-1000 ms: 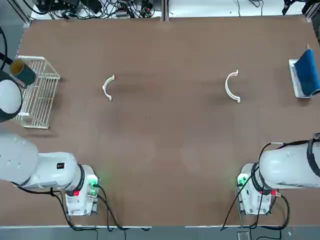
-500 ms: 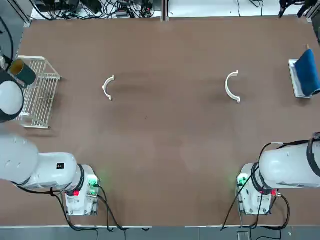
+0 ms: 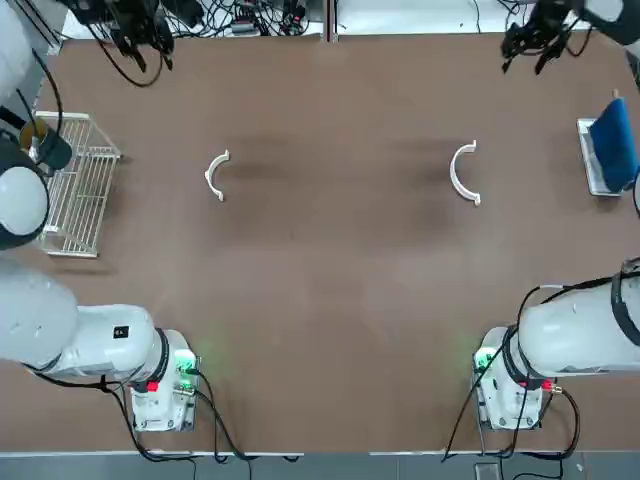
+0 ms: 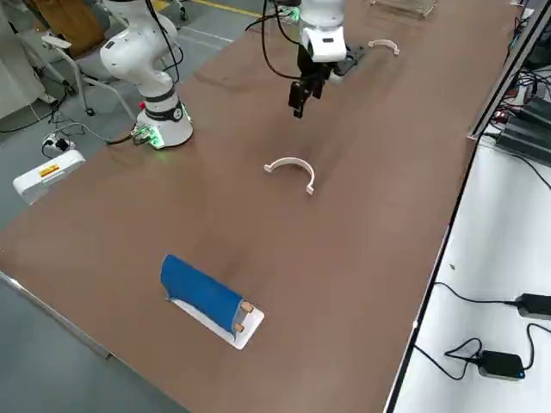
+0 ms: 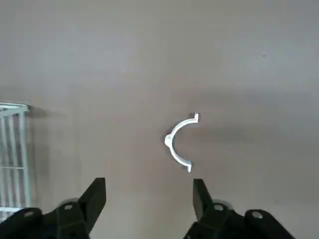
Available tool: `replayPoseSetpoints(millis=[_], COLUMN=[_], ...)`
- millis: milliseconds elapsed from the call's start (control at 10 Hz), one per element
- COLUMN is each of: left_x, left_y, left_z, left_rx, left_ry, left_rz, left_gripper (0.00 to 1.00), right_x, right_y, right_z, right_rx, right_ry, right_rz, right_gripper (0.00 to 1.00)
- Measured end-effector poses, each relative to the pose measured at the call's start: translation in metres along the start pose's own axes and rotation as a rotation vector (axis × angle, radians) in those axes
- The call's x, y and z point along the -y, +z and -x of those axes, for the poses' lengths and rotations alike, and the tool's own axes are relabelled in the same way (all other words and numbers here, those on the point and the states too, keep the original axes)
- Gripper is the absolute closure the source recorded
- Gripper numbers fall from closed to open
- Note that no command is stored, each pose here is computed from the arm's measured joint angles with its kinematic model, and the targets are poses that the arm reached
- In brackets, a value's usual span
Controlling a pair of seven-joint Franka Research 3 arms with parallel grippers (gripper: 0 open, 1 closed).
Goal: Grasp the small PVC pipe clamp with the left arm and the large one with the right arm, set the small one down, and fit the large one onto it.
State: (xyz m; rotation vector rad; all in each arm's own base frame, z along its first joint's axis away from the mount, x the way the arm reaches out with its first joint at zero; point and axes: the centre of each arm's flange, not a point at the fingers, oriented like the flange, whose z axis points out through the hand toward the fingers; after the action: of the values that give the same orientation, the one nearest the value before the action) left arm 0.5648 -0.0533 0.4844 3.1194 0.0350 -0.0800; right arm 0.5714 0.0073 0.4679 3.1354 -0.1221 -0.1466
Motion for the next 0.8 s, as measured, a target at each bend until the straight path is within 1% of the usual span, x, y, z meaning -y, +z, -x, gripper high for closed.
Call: replayPoseSetpoints(millis=[200, 400, 600, 800], left_x=[-0.01, -0.015, -0.012, -0.013], left_y=[0.048, 0.089, 0.134, 0.169], left_z=[0.021, 0.036, 0.043, 0.043], left_rx=[0.005, -0.012, -0.029, -0.045], left_ry=[0.019, 0.044, 0.058, 0.069], left_rz=[-0.026, -0.045, -0.053, -0.044], left_gripper=[0.24, 0.27, 0.3, 0.3], right_x=[0.016, 0.024, 0.027, 0.033], right_y=[0.046, 0.098, 0.149, 0.195], right_z=[-0.007, -0.005, -0.001, 0.011], right_rx=[-0.007, -0.014, -0.013, -0.022], right_ry=[0.001, -0.002, 0.006, 0.023], right_rz=[-0.007, -0.011, -0.023, -0.047], right_gripper=[0.03, 0.04, 0.06, 0.07])
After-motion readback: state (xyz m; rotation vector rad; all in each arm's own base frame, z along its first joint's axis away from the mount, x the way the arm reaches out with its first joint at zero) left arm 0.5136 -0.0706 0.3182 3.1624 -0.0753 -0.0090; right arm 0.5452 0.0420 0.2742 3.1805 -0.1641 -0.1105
